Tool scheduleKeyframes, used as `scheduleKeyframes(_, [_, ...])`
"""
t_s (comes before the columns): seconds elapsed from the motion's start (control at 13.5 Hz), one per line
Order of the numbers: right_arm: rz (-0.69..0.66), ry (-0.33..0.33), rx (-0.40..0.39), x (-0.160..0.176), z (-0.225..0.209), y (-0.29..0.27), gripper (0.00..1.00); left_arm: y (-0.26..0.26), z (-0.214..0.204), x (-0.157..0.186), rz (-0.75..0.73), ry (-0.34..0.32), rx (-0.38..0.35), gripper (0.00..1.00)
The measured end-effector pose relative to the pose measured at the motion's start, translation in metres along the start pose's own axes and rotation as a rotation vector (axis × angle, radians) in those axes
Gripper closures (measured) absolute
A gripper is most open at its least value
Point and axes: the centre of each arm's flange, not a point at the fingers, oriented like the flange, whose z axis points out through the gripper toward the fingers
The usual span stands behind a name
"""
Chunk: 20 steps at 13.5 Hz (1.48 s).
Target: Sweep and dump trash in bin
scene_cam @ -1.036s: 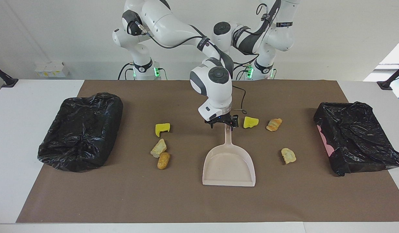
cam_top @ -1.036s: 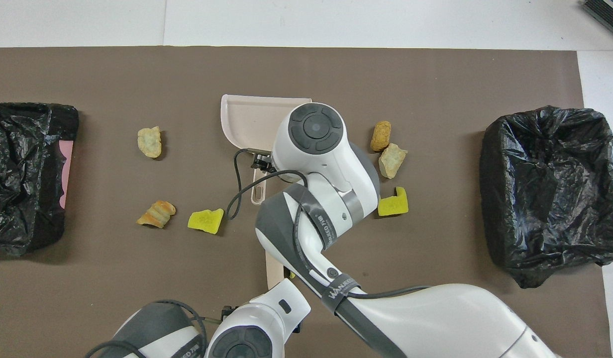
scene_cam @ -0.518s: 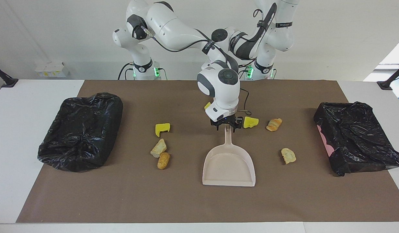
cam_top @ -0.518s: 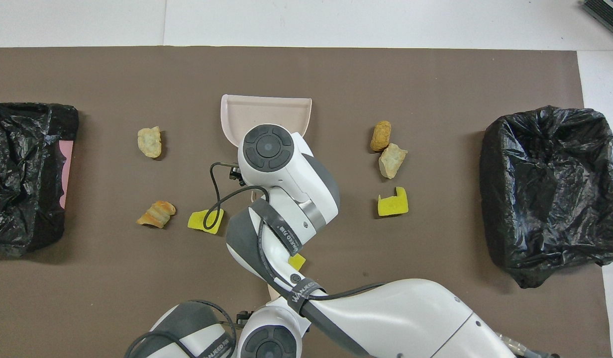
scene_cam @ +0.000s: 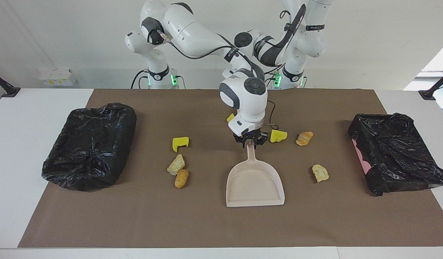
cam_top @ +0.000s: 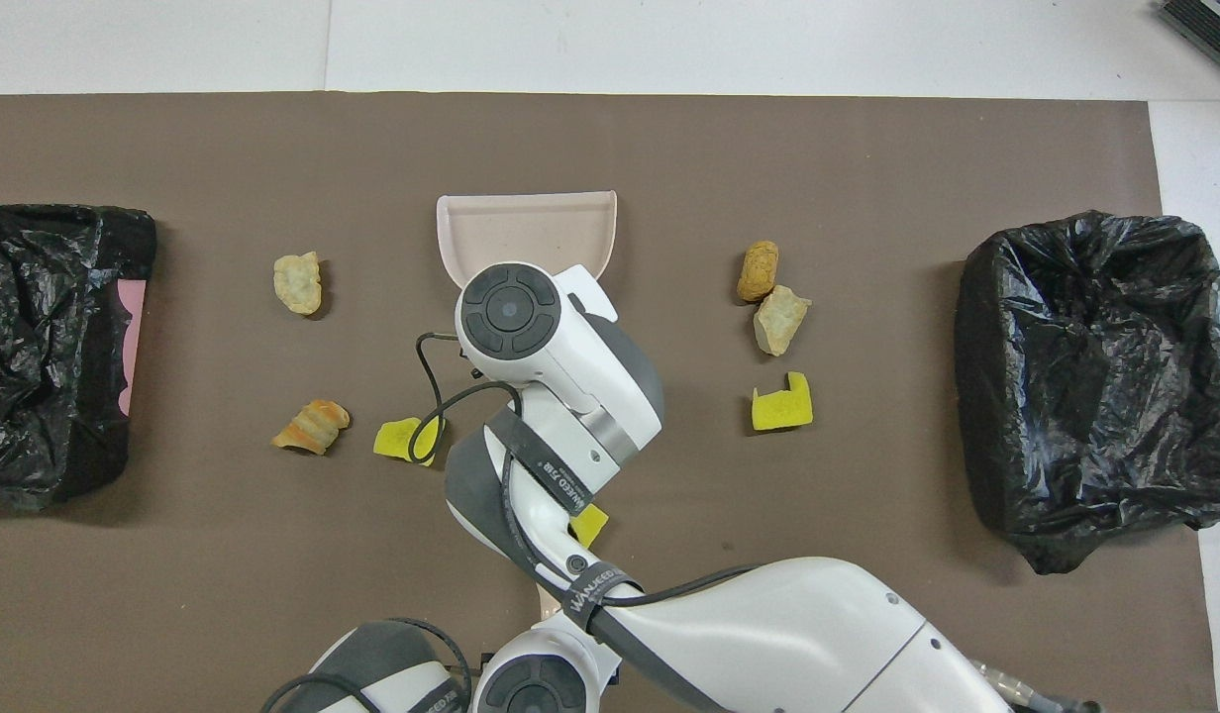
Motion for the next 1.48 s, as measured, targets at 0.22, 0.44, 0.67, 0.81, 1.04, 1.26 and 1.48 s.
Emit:
scheduleKeyframes(0.22, [0.002,0.006,0.005,0.002,0.000,-0.001,0.66,0.000,0.000,0.000,-0.004,-0.005,-0.002,0.59])
scheduleKeyframes(0.44, [0.010,0.029,0.006,0.011,-0.006,0.003,0.67,-0.002,0.000,0.001,-0.013,-0.013,0.002,0.73])
scheduleKeyframes(0.67, [-0.008,0.074,0.029,0.034,-0.034,0.014,0.67,-0.010,-0.006,0.008,-0.036,-0.036,0.013,0.73])
scheduleKeyframes(0.81, [-0.043,0.093,0.037,0.046,-0.056,0.027,0.67,-0.024,-0.023,0.024,-0.077,-0.059,0.031,0.73])
scheduleKeyframes(1.04, [-0.192,0.077,-0.006,0.056,-0.087,0.054,0.67,-0.064,-0.062,0.059,-0.148,-0.043,0.077,0.73])
scheduleKeyframes(1.26, [-0.348,0.036,-0.056,0.074,-0.115,0.098,0.67,-0.110,-0.078,0.085,-0.232,-0.033,0.104,0.73])
scheduleKeyframes(1.48, [-0.572,-0.017,-0.086,0.076,-0.107,0.123,0.67,-0.163,-0.077,0.109,-0.333,-0.040,0.144,0.73])
